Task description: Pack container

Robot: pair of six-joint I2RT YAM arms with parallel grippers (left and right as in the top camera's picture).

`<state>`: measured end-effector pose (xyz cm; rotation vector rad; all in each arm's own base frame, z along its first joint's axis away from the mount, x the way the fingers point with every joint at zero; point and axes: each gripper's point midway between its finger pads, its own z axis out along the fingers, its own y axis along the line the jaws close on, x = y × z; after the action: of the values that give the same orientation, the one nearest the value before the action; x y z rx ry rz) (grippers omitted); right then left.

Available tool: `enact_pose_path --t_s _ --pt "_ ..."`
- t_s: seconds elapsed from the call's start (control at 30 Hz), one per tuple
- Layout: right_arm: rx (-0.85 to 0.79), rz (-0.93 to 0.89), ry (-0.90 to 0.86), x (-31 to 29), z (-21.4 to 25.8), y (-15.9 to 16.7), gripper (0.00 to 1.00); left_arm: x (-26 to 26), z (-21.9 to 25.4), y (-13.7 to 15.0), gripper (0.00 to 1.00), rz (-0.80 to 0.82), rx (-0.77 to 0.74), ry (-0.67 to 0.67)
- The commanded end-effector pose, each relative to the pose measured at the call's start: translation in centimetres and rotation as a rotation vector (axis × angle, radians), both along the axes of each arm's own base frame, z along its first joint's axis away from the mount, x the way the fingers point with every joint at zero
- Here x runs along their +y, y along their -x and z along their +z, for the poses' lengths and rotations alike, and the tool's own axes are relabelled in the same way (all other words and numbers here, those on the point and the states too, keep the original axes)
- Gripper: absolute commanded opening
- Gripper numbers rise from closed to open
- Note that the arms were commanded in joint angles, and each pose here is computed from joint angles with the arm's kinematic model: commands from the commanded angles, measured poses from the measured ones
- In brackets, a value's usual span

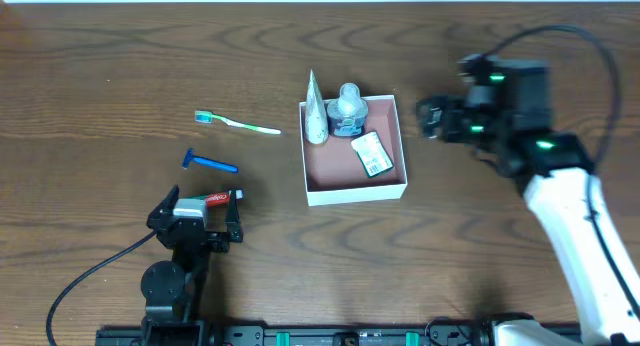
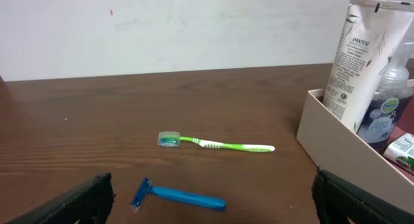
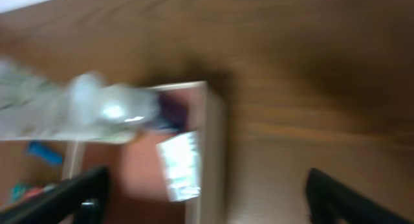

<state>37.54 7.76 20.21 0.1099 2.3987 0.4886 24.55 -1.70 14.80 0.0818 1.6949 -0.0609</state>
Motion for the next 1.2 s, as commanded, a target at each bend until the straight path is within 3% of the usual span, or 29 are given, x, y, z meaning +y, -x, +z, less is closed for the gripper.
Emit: enact_pose_path --t_s 0.0,0.23,0.4,0.6,0.8,1.0,1.17 --pt "0.021 -0.226 0.069 -7.1 0.0 -0.1 0.99 -0.2 -1.7 0.1 0.98 -0.013 0.053 -0.003" --pt "0.136 -0.429 0.064 -14.0 -2.3 1.4 0.99 -0.2 -1.4 0.1 0.98 -0.013 0.044 -0.003" --pt "0.171 -0.469 0.086 -15.2 -3.0 2.1 0.99 -0.6 -1.4 0.2 0.98 -0.029 0.049 0.015" --pt "0.178 -0.468 0.085 -15.2 -3.1 2.3 0.99 -1.2 3.0 1.2 0.98 -0.063 0.034 0.070" --pt "0.178 -0.468 0.085 -15.2 -3.1 2.3 0.99 1.6 5.9 3.4 0.98 0.125 0.306 0.105" --pt "0.178 -0.468 0.085 -15.2 -3.1 2.3 0.99 -4.5 9.6 0.2 0.98 -0.191 0.489 0.240" --pt "0.177 -0.468 0.085 -15.2 -3.1 2.3 0.99 -5.8 6.9 -2.1 0.98 -0.249 0.624 0.281"
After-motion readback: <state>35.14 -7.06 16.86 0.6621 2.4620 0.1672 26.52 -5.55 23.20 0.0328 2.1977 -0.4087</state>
